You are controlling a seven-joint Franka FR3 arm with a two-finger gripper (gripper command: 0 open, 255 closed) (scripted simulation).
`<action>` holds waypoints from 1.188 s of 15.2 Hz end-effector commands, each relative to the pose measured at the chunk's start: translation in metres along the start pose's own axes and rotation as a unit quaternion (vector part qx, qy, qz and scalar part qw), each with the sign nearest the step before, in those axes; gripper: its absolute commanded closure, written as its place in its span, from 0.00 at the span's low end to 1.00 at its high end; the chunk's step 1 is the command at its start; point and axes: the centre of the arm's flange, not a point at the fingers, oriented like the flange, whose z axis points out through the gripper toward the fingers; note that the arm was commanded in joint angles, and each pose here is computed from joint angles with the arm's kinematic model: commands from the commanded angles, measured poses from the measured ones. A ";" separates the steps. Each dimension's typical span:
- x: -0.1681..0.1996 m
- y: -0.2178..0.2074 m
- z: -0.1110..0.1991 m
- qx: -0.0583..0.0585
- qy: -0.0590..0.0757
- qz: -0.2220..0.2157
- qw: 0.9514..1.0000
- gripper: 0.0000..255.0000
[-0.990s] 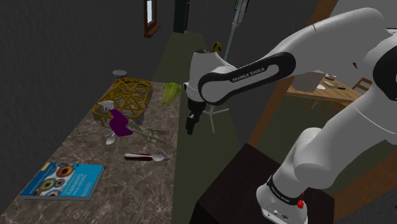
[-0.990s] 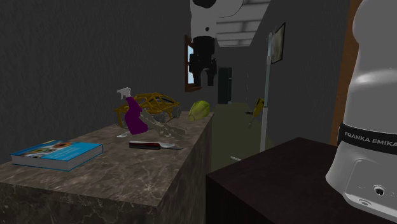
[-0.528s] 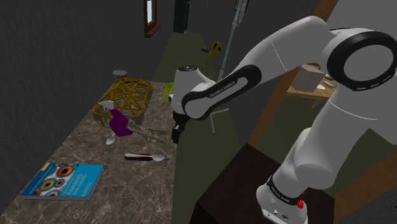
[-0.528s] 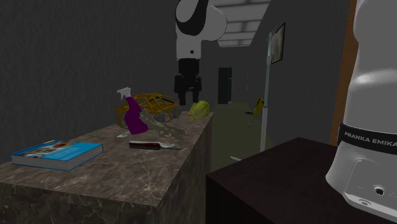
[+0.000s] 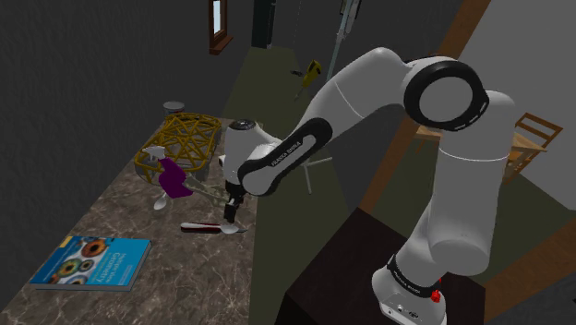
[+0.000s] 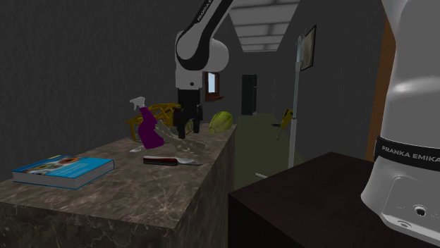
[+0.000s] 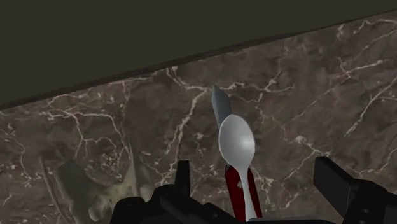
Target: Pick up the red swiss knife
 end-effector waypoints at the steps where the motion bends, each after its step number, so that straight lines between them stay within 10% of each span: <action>1: 0.018 0.000 0.021 -0.001 0.004 -0.010 1.000 0.00; 16: 0.062 -0.013 0.111 -0.003 0.013 -0.037 0.999 0.00; 17: 0.063 -0.013 0.111 -0.003 0.013 -0.037 0.999 1.00; 18: 0.063 -0.013 0.111 -0.003 0.013 -0.037 0.999 1.00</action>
